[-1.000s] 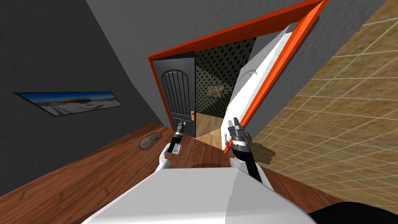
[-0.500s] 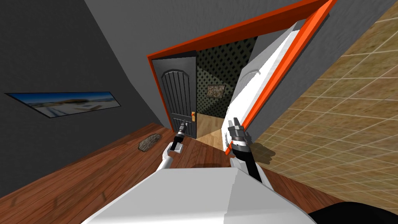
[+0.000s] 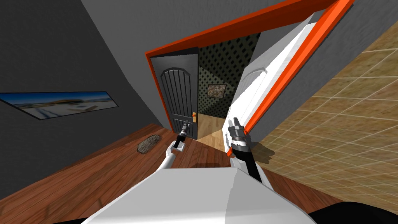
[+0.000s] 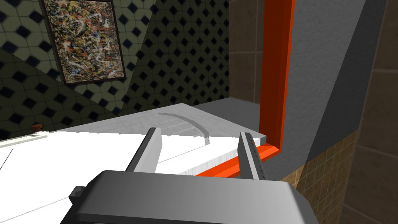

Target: Push the door open

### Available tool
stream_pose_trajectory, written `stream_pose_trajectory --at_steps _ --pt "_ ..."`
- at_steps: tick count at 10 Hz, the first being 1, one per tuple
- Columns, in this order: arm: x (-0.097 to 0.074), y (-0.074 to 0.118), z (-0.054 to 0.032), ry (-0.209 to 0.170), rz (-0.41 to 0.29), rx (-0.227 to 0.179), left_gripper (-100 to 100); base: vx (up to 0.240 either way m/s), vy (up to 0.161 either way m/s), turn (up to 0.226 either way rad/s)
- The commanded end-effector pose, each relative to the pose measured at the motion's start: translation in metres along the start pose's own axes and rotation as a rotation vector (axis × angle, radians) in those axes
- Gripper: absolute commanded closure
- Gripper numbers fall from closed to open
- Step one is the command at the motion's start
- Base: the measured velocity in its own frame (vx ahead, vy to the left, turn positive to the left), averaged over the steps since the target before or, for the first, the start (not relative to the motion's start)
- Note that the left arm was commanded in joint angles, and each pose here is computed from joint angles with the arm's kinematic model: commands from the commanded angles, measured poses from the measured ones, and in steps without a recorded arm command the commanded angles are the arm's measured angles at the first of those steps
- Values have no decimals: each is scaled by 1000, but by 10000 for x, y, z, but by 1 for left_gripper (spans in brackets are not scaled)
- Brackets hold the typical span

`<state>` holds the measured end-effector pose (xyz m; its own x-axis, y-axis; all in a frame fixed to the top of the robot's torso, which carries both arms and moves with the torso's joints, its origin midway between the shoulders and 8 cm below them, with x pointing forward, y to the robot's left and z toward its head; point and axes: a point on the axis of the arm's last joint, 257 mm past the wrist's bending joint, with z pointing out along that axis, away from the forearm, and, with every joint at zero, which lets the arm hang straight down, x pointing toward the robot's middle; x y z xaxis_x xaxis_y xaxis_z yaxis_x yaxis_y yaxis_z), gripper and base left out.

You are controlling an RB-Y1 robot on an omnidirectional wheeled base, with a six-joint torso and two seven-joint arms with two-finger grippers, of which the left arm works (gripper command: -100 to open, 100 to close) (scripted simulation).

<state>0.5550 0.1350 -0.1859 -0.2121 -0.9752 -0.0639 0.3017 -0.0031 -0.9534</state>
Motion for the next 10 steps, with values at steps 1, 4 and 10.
stream_pose_trajectory --at_steps 1,4,10 --pt "16 97 1 5 -4 -20 -100 41 49 -11" --pt "103 279 55 23 -18 -60 -100 57 54 -14" --pt "306 659 151 63 -47 -151 -100 70 63 -13"
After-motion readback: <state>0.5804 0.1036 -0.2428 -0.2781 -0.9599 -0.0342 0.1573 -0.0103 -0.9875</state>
